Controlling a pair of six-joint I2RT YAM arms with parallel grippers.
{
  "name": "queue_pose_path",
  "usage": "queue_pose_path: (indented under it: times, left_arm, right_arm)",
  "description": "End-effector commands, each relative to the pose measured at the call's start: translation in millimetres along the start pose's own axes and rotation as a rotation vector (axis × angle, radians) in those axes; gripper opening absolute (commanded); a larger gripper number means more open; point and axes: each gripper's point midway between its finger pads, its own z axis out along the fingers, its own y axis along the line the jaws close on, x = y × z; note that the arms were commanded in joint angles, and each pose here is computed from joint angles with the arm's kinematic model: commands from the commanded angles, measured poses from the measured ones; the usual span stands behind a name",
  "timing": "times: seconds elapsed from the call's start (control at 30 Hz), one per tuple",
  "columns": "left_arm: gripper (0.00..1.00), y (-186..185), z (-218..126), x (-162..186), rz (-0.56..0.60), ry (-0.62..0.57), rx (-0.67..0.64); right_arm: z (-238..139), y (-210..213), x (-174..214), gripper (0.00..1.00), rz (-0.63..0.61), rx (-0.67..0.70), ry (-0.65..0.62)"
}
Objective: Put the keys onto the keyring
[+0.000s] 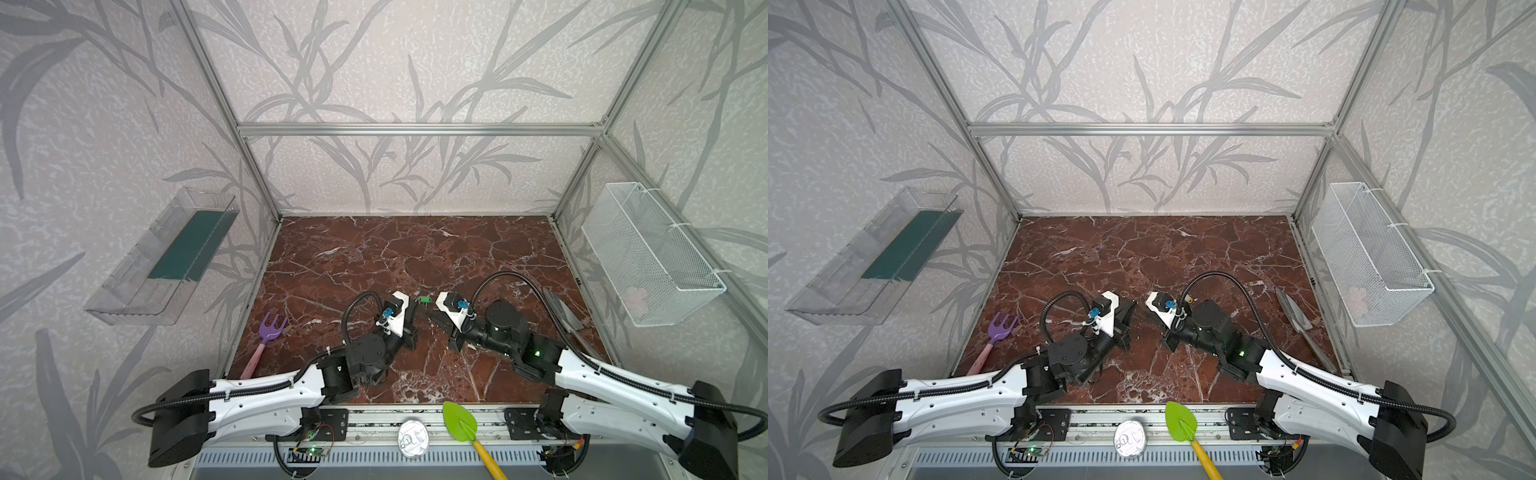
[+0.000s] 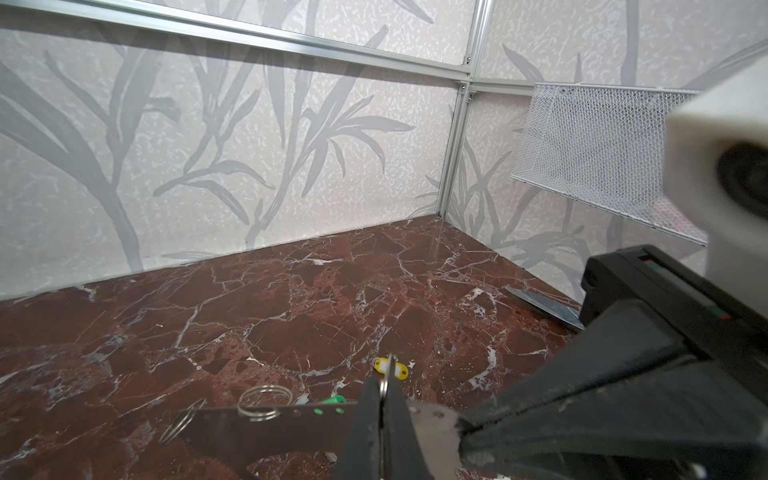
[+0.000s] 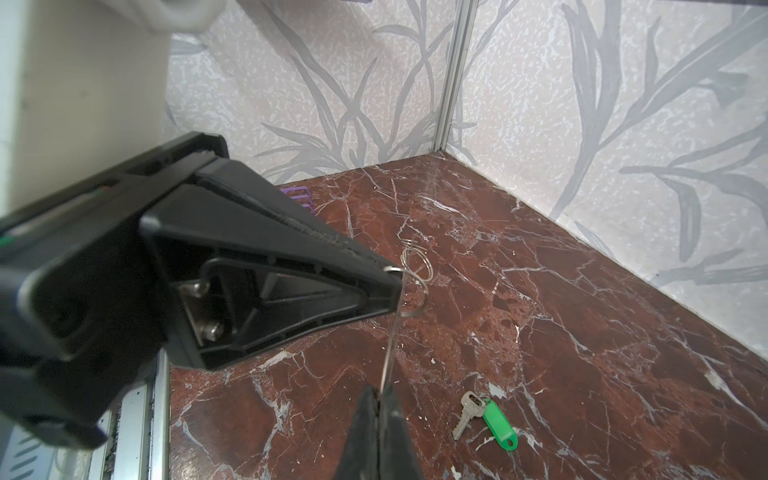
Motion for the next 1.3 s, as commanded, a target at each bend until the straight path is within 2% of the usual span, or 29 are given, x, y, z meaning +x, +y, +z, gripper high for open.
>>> queue_pose_path:
  times: [0.0, 0.17, 0.37, 0.47, 0.57, 0.63, 0.8, 0.9, 1.07, 1.27]
  left_arm:
    - [0.0, 26.0, 1.5, -28.9, -0.134, -0.086, -0.151]
    - [0.0, 27.0, 1.7, -30.2, -0.233, -0.096, -0.153]
    - [0.0, 22.1, 3.3, -29.0, -0.188, -0.07, -0.134]
    - [0.0, 20.3, 1.7, -29.8, -0.17, -0.061, -0.113]
    - [0.0, 19.8, 0.3, -29.9, -0.15, -0.045, -0.099]
    - [0.0, 20.3, -1.0, -31.4, -0.144, -0.039, -0.092]
    - [0.0, 18.7, -3.6, -30.6, -0.139, -0.025, -0.059]
    - [0.0, 19.2, -4.0, -28.5, -0.135, -0.012, -0.046]
    - [0.0, 22.1, -6.0, -28.5, -0.146, -0.012, -0.045]
    - [0.0, 34.0, -8.7, -36.9, -0.214, -0.052, -0.104]
  right_arm:
    - [-7.4, 59.4, 3.2, 0.0, -0.046, -0.263, -0.012]
    - [-9.9, 67.0, -1.2, 0.0, -0.06, -0.299, -0.04]
    - [-10.7, 60.0, -9.6, 0.0, -0.053, -0.258, -0.05]
    - [-12.5, 60.8, -12.5, 0.1, -0.056, -0.264, -0.044]
    - [-14.7, 63.0, -15.0, 0.17, -0.057, -0.277, -0.05]
    - [-15.7, 63.4, -17.5, 0.26, -0.057, -0.28, -0.055]
    - [-13.7, 54.4, -21.1, 0.37, -0.051, -0.229, -0.047]
    - [-13.0, 41.9, -24.2, 0.41, -0.043, -0.157, -0.048]
    - [-17.3, 34.2, -32.2, 0.46, -0.039, -0.111, -0.064]
    - [-7.1, 26.6, -27.0, 0.52, -0.001, -0.07, -0.006]
